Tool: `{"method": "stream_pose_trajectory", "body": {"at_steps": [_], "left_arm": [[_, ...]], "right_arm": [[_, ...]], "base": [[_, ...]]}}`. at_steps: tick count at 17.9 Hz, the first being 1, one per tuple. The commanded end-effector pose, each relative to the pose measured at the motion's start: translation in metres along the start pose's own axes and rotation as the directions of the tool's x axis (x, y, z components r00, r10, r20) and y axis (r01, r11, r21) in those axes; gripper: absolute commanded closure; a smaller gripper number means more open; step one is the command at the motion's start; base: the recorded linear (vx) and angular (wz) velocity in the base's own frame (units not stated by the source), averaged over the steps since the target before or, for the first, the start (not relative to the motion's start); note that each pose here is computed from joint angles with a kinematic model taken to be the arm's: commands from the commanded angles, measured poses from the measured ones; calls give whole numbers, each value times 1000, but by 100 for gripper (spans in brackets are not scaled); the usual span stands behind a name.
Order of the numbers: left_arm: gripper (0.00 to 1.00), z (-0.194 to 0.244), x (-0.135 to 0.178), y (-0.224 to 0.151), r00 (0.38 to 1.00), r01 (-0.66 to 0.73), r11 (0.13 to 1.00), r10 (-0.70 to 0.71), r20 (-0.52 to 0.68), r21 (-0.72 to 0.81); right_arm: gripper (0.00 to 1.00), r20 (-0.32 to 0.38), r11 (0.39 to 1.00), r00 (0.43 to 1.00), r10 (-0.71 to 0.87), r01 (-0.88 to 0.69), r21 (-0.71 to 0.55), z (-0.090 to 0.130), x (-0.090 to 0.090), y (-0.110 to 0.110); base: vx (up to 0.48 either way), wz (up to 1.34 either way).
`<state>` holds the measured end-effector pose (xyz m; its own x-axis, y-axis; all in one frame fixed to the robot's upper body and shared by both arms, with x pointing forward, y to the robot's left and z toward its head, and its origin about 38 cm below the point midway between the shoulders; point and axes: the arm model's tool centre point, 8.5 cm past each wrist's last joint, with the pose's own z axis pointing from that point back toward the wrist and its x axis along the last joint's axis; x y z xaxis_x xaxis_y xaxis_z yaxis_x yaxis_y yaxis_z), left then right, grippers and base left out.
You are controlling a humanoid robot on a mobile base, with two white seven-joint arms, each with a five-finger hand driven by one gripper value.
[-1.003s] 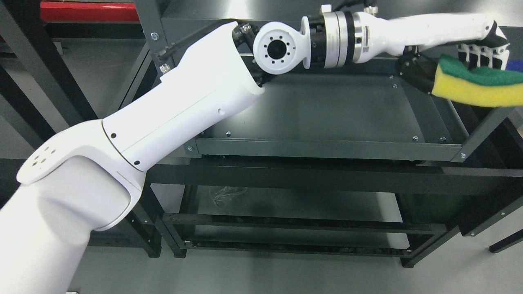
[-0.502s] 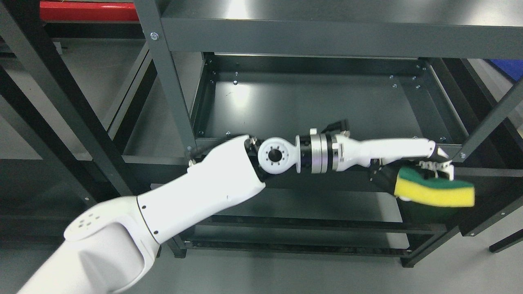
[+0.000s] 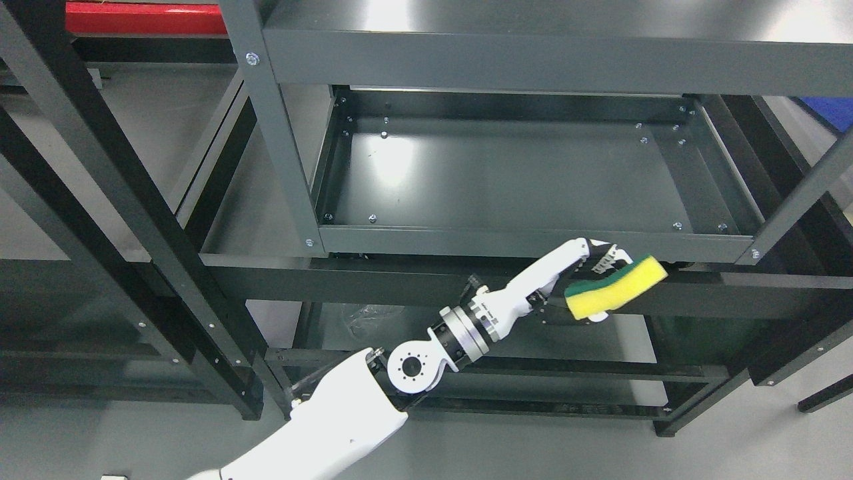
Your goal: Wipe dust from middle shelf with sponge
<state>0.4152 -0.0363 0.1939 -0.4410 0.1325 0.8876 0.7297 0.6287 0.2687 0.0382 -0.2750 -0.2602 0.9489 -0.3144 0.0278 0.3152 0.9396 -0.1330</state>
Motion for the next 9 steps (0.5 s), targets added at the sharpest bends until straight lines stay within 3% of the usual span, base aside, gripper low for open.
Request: {"method": "stream_pose_trajectory", "body": {"at_steps": [1,4,9], "left_arm": [[98,92,58,103,985,-55,860,-35,166,507],[99,140,69,127,978,-55,774,-85,189,631],[99,206,64,125,976,-45,675,-127,177,737]], "right_arm": [[0,16,1000,1000,-2,2,-14,0,9,-10],[0,16,1000,1000,-2,2,-14,0,9,-10],[0,16,1000,1000,-2,2,-14,0,9,-10]], "base": [[0,0],[0,0],[0,0]]}}
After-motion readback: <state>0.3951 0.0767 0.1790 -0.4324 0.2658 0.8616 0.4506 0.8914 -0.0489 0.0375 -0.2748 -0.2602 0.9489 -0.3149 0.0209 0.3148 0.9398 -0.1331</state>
